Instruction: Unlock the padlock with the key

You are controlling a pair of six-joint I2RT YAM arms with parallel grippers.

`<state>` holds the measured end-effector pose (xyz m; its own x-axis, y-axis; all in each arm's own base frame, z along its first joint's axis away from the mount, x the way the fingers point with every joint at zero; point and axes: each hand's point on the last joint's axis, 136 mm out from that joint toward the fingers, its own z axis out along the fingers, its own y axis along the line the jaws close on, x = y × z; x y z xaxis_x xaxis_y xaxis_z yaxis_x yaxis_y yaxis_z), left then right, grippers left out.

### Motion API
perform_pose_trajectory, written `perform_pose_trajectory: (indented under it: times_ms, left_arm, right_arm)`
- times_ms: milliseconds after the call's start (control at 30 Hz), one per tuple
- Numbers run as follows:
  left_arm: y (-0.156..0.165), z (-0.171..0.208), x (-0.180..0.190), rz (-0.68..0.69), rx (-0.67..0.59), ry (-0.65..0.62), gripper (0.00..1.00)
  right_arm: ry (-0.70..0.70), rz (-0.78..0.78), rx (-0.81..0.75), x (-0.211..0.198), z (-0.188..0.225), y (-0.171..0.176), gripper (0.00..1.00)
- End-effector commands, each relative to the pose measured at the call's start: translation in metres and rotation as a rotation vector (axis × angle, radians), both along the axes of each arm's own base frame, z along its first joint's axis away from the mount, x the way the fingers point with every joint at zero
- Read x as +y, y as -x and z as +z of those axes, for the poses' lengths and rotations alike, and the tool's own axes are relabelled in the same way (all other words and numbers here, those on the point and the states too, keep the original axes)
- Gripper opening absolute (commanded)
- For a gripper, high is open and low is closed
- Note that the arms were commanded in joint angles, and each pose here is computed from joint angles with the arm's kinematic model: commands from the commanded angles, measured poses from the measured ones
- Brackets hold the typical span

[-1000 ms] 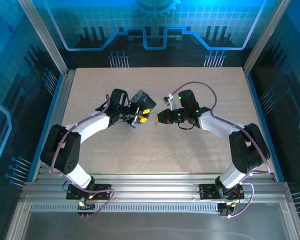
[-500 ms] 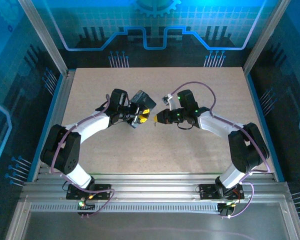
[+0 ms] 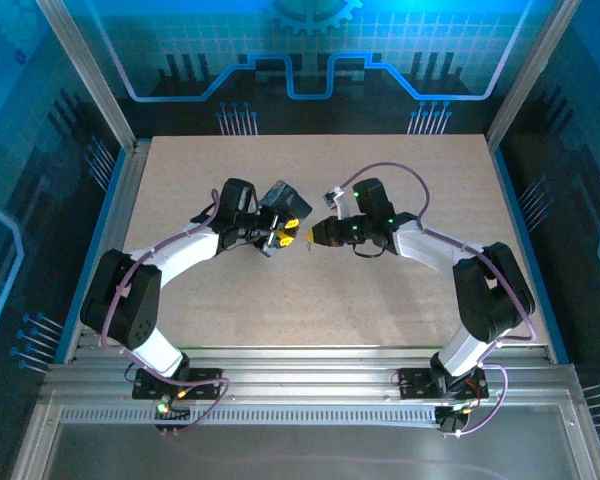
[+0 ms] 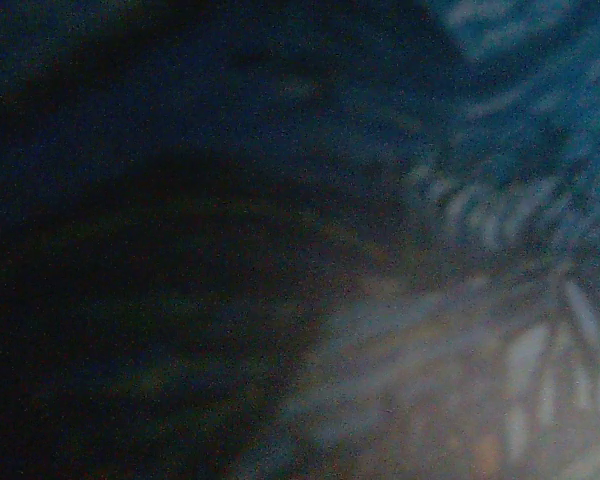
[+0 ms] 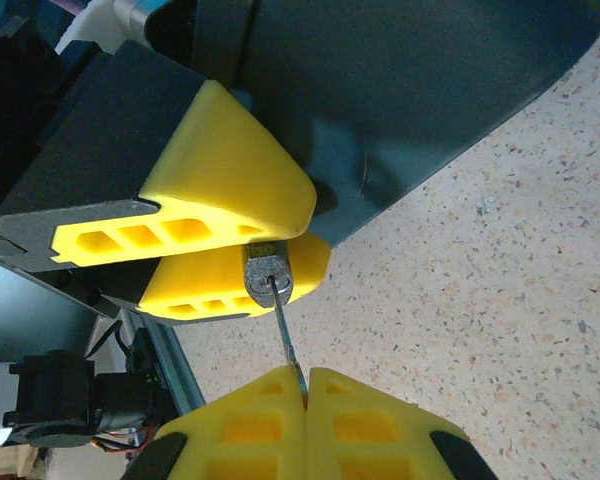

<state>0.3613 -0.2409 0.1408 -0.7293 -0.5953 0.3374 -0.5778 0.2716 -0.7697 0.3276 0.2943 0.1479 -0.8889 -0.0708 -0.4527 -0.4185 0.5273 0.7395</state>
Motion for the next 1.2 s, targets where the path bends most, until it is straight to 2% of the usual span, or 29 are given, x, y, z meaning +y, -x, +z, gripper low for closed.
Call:
perform_pose_trajectory:
  times_ms: [0,200,800,1167]
  left_arm:
    - [0.004,0.01,0.001,0.002,-0.019,0.006,0.21]
    - [0.004,0.009,-0.002,0.004,-0.018,0.009,0.21]
    - [0.012,0.001,-0.004,-0.043,-0.002,-0.056,0.21]
    - [0.011,0.006,-0.01,-0.073,-0.016,-0.039,0.21]
  right_arm:
    - [-0.033,0.02,-0.014,0.014,0.01,-0.003,0.0]
    - [-0.064,0.049,-0.013,0.031,0.015,0.003,0.0]
    - [-0.129,0.041,-0.053,0.04,0.032,0.002,0.0]
    - [-0.11,0.047,-0.078,0.048,0.026,0.003,0.0]
